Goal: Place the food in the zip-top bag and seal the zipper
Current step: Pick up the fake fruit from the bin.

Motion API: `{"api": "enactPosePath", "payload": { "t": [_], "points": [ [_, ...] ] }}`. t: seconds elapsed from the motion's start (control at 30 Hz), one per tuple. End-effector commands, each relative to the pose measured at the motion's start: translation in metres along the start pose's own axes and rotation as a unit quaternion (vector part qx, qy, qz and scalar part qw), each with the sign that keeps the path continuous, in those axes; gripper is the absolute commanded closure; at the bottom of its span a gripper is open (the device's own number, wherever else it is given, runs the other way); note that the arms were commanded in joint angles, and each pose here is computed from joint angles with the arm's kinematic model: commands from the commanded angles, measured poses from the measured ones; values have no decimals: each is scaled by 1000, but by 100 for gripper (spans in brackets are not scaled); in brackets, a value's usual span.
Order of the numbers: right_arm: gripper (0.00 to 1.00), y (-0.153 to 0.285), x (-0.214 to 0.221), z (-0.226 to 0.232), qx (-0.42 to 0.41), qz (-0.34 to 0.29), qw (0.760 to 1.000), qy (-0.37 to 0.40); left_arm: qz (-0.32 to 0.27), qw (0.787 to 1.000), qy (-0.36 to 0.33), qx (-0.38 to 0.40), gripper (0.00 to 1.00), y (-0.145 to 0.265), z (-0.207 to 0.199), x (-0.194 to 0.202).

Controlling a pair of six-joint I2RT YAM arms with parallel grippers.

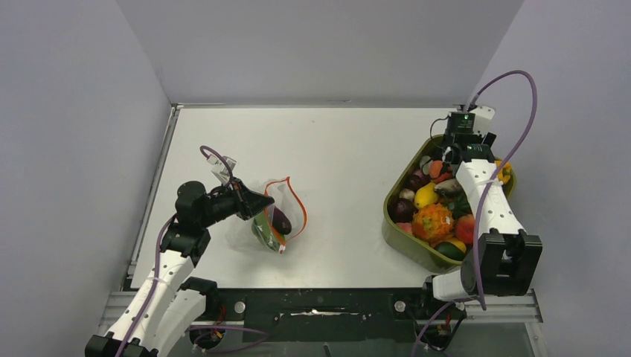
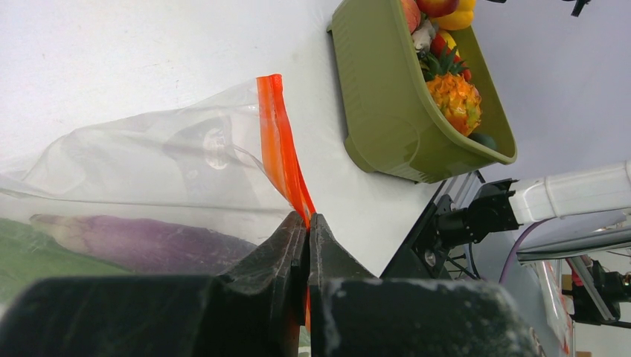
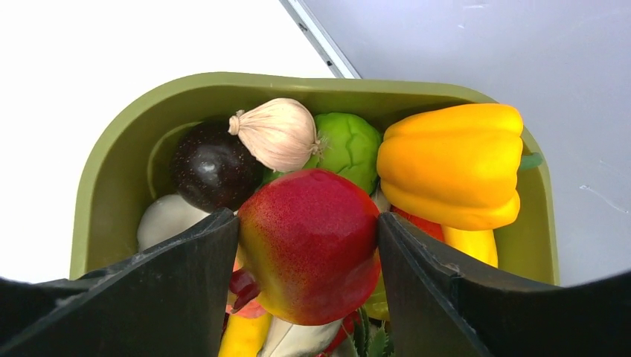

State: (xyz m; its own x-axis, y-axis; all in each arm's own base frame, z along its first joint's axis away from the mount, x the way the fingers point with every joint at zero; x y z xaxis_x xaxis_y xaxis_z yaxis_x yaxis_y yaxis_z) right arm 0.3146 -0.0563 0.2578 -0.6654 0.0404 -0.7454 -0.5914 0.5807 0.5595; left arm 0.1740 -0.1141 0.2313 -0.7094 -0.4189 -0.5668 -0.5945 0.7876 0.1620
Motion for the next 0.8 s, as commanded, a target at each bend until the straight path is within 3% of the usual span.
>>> {"api": "enactPosePath", "payload": {
  "t": [0.0,0.47,0.77],
  "points": [
    [49,20,-11,-6,-8,-38,999,-12,-23,999,-36,25,100,2,-16,-13],
    [53,78,-19,33,-119,-99,988,29,-22,999,-34,21,100,1,-15,-13],
    [53,158,-29,85,-277,-175,944,40,-23,999,-33,21,100,1,-15,-13]
  ]
}}
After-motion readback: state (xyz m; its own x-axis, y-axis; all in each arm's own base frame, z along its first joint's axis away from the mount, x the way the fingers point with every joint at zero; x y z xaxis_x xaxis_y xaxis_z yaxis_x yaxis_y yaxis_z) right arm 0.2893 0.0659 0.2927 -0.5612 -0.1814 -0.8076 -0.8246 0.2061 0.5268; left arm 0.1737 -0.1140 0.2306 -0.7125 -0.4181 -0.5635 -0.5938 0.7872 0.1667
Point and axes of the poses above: each gripper's point midway between its finger pads, its own y axis back along the fingers, its own z axis along the line the jaws close on, x = y × z, the point moved 9 cm from there along y, back along the fingers, and after that the axes turned 14 degrees about y, right-handed, at the moved point
